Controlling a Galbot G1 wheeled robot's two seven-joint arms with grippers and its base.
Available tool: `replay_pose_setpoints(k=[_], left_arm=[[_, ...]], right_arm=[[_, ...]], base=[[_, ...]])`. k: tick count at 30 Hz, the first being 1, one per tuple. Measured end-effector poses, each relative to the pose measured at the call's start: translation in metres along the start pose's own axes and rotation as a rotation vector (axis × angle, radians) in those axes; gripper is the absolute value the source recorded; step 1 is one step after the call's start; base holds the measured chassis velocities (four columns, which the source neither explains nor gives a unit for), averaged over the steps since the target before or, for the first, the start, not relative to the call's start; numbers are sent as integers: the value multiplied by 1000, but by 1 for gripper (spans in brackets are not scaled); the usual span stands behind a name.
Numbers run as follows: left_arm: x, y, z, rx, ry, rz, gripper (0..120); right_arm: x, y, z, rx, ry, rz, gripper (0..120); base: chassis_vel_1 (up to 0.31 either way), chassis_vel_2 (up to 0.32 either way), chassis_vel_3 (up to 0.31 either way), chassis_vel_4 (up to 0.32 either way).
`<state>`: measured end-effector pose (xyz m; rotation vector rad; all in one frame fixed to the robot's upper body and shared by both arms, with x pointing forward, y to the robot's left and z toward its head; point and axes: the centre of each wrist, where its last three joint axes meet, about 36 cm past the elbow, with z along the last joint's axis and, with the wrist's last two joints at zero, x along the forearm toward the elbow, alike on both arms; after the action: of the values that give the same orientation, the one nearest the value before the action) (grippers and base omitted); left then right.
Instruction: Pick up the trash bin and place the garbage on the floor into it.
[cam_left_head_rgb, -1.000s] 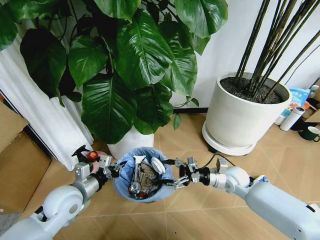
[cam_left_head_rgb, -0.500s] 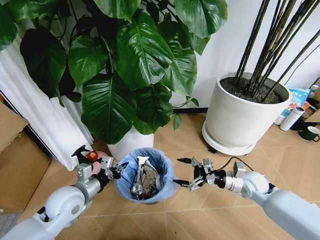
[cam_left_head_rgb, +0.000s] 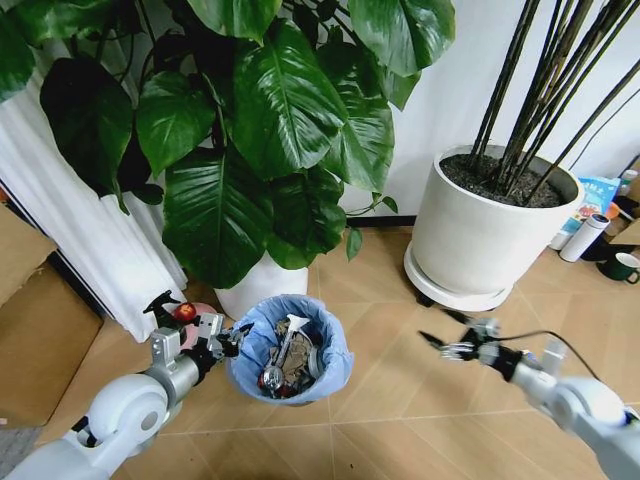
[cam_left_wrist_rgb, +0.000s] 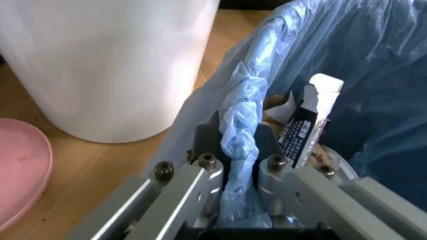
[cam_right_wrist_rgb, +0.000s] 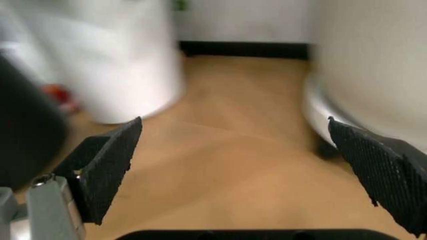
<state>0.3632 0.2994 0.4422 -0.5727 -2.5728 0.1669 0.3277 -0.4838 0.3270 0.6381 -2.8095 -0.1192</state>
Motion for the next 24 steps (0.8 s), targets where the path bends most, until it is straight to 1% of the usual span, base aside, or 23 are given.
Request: replay_pose_setpoints(k=[3, 4, 7, 12, 19, 24], left_arm=[[4, 2, -2, -4, -9, -8, 1], [4, 2, -2, -4, -9, -8, 1], [7, 6, -5, -6, -19, -23, 1], [12, 10, -5, -2, -28, -41, 1], [13, 10, -2, 7, -36, -48, 1], [12, 9, -2, 8, -37, -47, 1]], right_arm=[[23, -4, 26, 26, -5, 101, 100], [23, -4, 26, 26, -5, 101, 100], [38, -2, 47, 21, -9, 179, 100], [48, 5, 65, -4, -32, 240, 100], [43, 20, 88, -68, -57, 286, 100], [37, 21, 92, -81, -64, 288, 100]], base=[[0, 0, 0, 0], [0, 0, 0, 0], [0, 0, 0, 0], [0, 0, 0, 0], [0, 0, 0, 0], [0, 0, 0, 0]])
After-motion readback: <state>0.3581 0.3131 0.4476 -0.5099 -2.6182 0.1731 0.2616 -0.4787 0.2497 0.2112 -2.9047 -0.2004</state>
